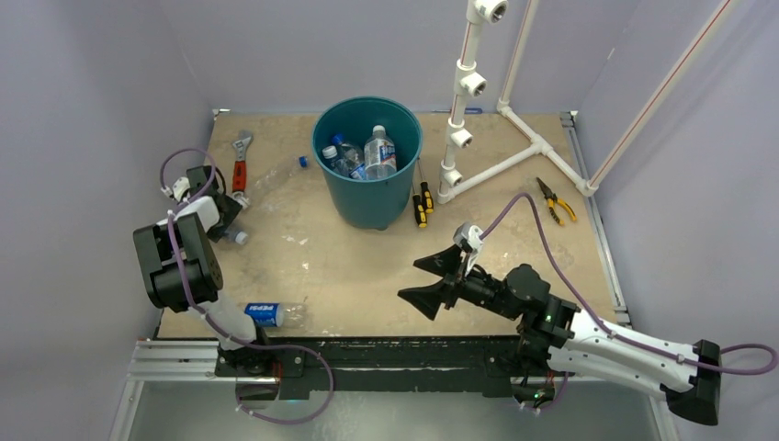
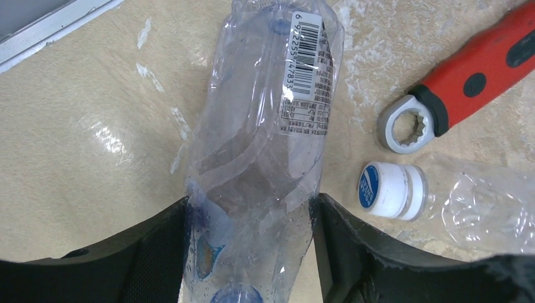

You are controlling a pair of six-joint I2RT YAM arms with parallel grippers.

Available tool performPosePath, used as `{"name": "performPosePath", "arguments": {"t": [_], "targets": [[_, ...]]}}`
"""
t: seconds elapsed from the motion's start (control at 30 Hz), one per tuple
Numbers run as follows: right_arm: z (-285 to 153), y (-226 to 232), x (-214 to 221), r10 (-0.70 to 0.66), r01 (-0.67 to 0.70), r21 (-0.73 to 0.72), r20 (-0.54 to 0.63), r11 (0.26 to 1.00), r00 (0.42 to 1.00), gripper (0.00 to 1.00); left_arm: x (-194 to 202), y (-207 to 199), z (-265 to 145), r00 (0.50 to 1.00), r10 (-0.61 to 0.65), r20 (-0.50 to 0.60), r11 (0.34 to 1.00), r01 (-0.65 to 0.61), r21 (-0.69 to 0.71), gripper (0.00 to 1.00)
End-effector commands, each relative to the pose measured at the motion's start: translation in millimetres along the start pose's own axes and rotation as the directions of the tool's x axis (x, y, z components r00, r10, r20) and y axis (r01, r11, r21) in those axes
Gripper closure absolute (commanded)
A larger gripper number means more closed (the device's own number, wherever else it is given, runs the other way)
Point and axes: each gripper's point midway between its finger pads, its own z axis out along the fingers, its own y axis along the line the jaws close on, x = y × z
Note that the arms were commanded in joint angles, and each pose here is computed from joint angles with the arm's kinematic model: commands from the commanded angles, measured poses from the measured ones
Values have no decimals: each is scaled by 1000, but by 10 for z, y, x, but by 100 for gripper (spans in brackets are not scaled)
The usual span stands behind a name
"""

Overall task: Put the plastic bottles in the bin
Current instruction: Pick up the plastic bottle from the corner of the board.

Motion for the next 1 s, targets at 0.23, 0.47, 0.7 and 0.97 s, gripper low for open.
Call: {"name": "performPosePath", "arguments": {"t": [0.23,0.47,0.7,0.97], "targets": [[141,109,-272,-11,11,-10,26,1000,1000,10,-366,-410,-1048,981,-183,69,921,147,360,57],[315,295,-394,-46,47,-87,12,995,999,11,-657,-777,-2466,954,-280,107,683,119,721,67],[528,559,-575,-78,88,-209,56,974,995,12,-693,-1142,-3985,931,-360,65,225,19,974,73],[712,810,-1104,-75,135,-244,242,960,967,12,-544,-1019,-5379,944,-302,129,-262,-213,941,74]]}}
